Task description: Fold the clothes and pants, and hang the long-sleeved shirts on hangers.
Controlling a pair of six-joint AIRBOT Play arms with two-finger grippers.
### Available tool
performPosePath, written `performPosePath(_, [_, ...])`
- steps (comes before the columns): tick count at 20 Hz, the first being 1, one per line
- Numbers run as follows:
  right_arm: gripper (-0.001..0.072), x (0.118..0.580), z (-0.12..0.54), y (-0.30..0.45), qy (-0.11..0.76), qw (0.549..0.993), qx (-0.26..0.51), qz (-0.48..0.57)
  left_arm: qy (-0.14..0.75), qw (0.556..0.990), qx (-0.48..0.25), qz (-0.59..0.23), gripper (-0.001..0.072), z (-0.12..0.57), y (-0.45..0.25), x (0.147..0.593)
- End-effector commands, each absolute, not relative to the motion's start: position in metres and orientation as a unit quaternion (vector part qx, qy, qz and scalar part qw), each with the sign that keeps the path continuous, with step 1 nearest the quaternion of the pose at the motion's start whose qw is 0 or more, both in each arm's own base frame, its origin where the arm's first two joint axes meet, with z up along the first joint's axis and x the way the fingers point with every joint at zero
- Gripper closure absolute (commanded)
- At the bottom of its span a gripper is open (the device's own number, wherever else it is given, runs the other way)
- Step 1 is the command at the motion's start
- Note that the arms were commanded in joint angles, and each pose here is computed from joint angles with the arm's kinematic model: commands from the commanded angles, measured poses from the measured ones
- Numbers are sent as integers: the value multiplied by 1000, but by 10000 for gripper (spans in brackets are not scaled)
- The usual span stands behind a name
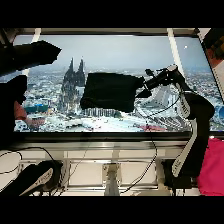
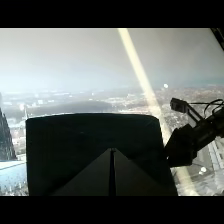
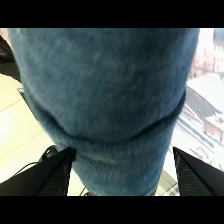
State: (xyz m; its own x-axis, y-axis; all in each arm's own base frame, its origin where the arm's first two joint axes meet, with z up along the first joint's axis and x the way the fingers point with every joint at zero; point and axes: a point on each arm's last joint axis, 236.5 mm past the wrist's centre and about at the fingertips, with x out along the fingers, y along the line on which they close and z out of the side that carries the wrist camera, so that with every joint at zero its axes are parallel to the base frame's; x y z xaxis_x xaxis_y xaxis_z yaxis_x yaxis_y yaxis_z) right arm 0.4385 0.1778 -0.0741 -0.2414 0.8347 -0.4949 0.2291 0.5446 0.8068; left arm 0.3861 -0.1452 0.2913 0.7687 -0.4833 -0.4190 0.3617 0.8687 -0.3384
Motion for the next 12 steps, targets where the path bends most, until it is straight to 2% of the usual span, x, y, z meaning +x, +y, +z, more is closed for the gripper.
performPosePath(1, [30,428,-84,203,734,478,354,328,253,933,-120,-226,680,291,-145,386])
performPosePath(4, [40,420,-86,217,737,478,332,344,253,933,-120,-226,680,291,-145,386])
performPosePath(5, [221,416,-84,217,741,469,329,349,253,933,-120,-226,680,291,-145,386])
performPosePath(6, [569,412,-82,216,745,462,327,352,253,933,-119,-226,681,291,-145,386])
performPosePath(7, [670,411,-81,213,748,458,329,350,253,933,-119,-226,681,291,-145,386])
performPosePath(10, [671,410,-72,192,754,454,323,349,239,941,-110,-212,684,295,-137,392])
performPosePath(12, [671,424,-69,150,748,486,322,317,208,960,-75,-173,684,302,-116,406])
